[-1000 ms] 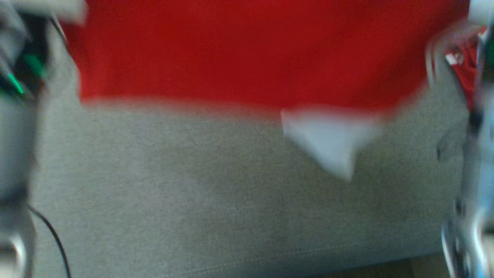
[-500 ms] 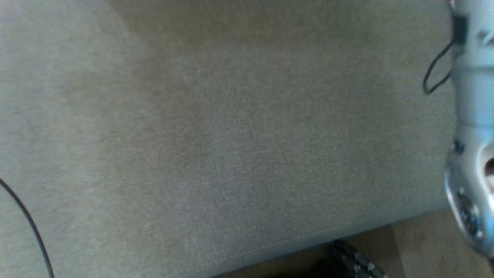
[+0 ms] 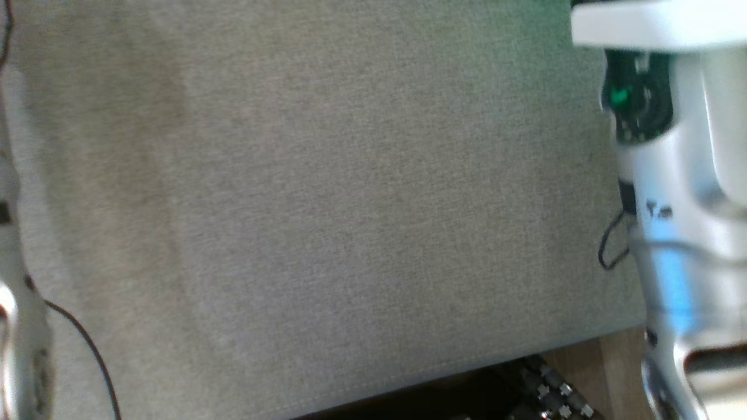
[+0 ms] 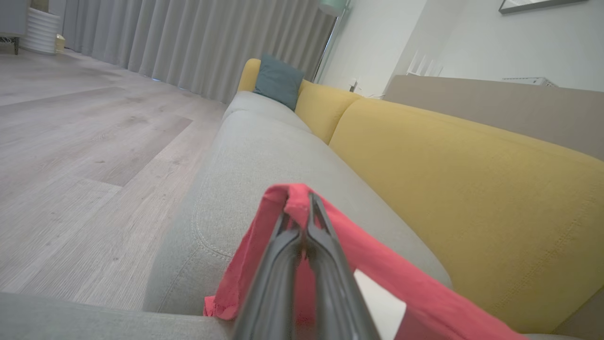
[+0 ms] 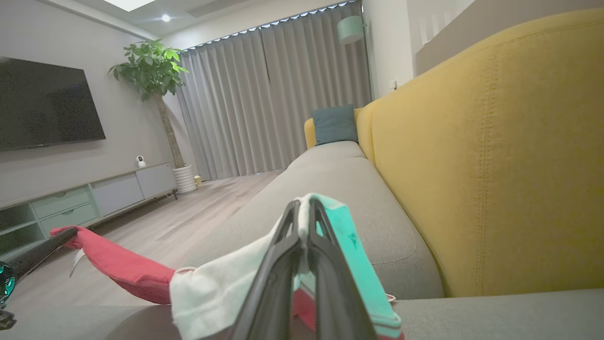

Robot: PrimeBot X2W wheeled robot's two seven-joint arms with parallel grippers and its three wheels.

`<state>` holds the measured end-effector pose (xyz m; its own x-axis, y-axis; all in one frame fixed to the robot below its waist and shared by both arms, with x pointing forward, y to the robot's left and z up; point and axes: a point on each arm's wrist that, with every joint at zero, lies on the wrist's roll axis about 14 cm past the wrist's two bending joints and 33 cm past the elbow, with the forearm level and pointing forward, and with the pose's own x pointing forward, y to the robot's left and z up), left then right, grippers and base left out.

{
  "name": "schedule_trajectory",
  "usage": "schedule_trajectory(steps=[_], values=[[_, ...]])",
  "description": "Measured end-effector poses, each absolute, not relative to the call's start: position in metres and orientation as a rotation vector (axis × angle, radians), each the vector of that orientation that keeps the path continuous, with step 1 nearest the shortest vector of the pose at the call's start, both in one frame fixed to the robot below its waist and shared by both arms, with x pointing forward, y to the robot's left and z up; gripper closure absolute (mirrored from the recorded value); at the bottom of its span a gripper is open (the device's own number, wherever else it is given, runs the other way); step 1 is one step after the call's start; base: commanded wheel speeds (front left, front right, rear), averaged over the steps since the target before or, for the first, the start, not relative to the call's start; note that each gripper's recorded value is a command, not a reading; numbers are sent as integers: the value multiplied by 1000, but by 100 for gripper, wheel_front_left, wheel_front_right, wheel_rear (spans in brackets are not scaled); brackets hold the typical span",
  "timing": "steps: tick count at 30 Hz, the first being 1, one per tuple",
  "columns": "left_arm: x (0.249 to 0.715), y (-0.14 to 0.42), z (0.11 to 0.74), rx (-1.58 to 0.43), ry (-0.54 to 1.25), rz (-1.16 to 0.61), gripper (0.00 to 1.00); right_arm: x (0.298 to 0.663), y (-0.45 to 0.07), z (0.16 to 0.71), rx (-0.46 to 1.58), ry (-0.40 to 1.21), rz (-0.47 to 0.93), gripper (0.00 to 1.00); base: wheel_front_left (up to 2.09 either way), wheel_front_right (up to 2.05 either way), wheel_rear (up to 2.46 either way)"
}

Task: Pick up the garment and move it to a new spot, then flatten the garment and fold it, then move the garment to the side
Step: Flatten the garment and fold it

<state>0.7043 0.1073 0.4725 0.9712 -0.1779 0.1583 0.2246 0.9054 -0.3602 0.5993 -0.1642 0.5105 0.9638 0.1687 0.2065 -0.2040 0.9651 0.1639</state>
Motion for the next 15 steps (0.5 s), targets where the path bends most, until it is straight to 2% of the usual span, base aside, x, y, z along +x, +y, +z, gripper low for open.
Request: schedule_trajectory(steps=[2, 7, 15], values=[[688, 110, 483, -390, -146, -222, 100, 584, -168, 517, 208, -212, 171, 100, 0, 0, 0], [640, 111, 465, -400, -76, -221, 100, 549, -172, 516, 226, -201, 142, 100, 0, 0, 0], [551, 118, 467, -387, -30, -209, 100, 475, -172, 504, 273, -125, 101, 100, 0, 0, 0]])
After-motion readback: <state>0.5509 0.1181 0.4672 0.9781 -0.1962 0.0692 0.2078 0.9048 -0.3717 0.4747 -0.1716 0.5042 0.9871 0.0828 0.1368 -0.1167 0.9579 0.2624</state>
